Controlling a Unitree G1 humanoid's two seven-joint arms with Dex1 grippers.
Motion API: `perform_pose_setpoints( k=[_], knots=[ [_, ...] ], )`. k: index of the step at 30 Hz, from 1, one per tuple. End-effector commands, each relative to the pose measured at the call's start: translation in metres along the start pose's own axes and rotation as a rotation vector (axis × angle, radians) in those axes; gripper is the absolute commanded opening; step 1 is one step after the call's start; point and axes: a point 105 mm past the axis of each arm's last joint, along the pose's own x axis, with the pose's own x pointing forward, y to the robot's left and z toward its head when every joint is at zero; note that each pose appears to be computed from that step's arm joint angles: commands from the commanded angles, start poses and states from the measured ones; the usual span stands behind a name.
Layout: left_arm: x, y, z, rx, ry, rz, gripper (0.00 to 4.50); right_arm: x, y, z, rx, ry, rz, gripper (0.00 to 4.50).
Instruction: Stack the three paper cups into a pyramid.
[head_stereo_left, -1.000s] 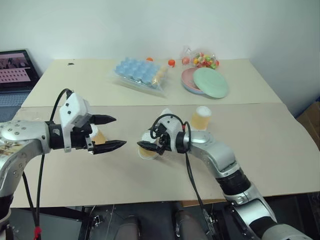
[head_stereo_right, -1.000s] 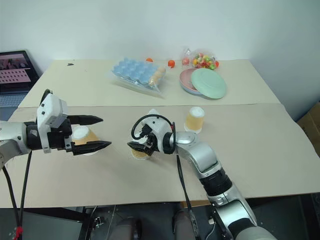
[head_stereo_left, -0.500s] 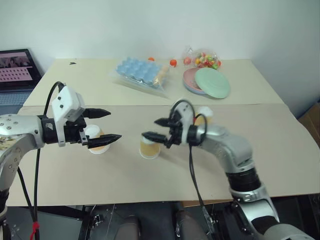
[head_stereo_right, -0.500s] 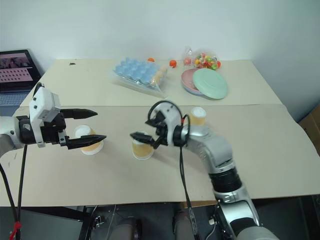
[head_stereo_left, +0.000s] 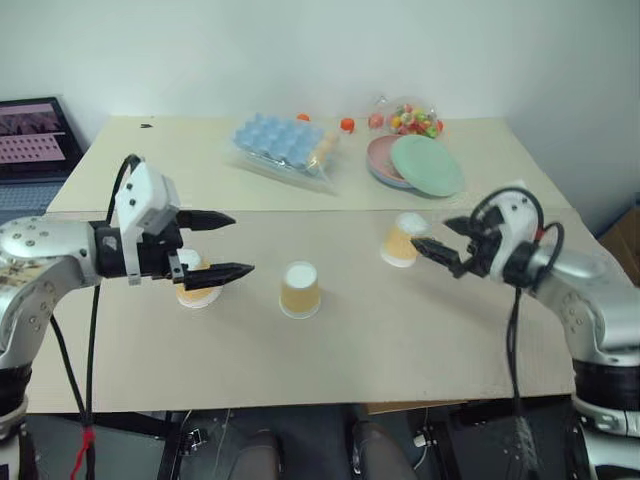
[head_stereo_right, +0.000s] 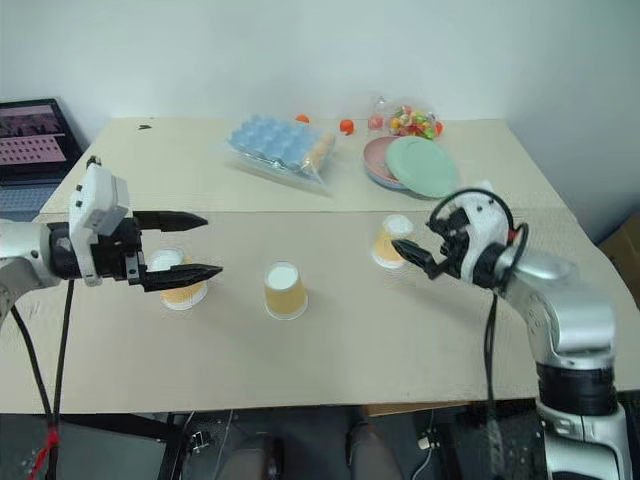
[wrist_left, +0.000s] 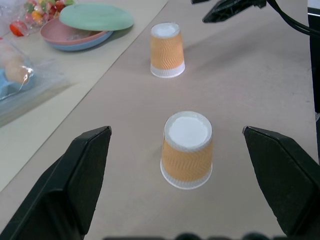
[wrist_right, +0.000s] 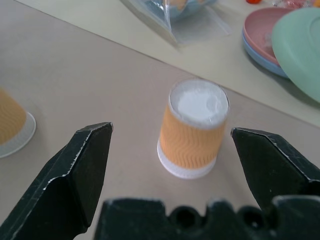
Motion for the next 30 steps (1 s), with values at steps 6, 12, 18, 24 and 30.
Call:
perform_pose_setpoints(
  k=[6,12,18,24,30],
  knots=[
    [0.015,-0.011,0.012,-0.006,-0.056,-0.029,4.5,0.023,0.005,-0.018,0.004,-0.067,0.016,4.48],
    [0.015,-0.013,0.015,-0.007,-0.068,-0.025,4.5,0.037,-0.006,-0.02,-0.026,-0.068,0.011,4.48],
    [0.016,-0.017,0.018,-0.011,-0.073,-0.026,4.5,0.052,-0.021,-0.012,-0.069,-0.072,0.01,4.48],
    [0.019,-0.017,0.019,-0.014,-0.079,-0.024,4.5,0.079,-0.021,0.002,-0.112,-0.095,0.039,4.48],
    [0.019,-0.018,0.019,-0.015,-0.082,-0.022,4.5,0.095,-0.018,0.017,-0.134,-0.128,0.07,4.48]
  ],
)
